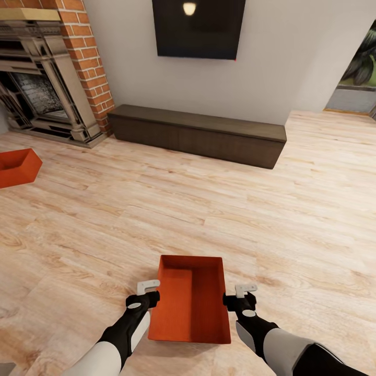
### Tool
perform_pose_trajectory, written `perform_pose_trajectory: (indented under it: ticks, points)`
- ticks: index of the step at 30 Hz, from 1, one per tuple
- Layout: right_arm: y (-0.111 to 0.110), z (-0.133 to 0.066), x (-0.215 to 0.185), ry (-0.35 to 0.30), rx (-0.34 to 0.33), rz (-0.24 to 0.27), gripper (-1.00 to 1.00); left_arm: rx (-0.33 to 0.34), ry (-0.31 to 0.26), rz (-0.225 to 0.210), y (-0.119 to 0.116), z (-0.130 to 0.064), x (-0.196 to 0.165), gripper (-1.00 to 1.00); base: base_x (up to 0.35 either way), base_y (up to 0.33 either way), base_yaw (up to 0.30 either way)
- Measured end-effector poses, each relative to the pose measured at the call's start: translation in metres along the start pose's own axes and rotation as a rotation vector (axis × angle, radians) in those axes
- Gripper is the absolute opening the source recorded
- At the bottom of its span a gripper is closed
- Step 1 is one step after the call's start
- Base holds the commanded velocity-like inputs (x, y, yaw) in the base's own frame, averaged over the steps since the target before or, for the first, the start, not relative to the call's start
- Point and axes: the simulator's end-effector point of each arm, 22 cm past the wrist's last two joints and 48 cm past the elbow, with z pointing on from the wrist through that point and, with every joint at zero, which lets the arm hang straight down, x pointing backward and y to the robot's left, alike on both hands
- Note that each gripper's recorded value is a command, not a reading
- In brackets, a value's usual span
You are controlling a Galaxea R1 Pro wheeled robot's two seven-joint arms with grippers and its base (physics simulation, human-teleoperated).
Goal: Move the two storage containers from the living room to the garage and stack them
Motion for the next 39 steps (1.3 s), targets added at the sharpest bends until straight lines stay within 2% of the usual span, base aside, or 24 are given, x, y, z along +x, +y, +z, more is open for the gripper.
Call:
perform_pose_trajectory:
  ticks: [4, 6, 11, 39]
  points:
    - [0.006, 0.005, 0.003, -0.002, -0.006, 0.002, 1.0, 0.0, 0.0, 0.0, 0.0, 0.006, 0.004, 1.0, 0.0, 0.0, 0.0]
    - [0.018, 0.006, 0.004, -0.003, -0.02, 0.006, 1.0, 0.0, 0.0, 0.0, 0.0, 0.009, 0.006, 1.0, 0.0, 0.0, 0.0]
    - [0.03, 0.011, 0.009, -0.003, -0.033, 0.011, 1.0, -0.001, 0.0, -0.001, 0.0, 0.017, 0.011, 1.0, 0.0, 0.0, 0.0]
    - [0.038, 0.052, 0.044, -0.005, -0.034, 0.012, 1.0, -0.001, 0.0, 0.003, -0.001, 0.062, 0.043, 1.0, 0.0, 0.0, 0.0]
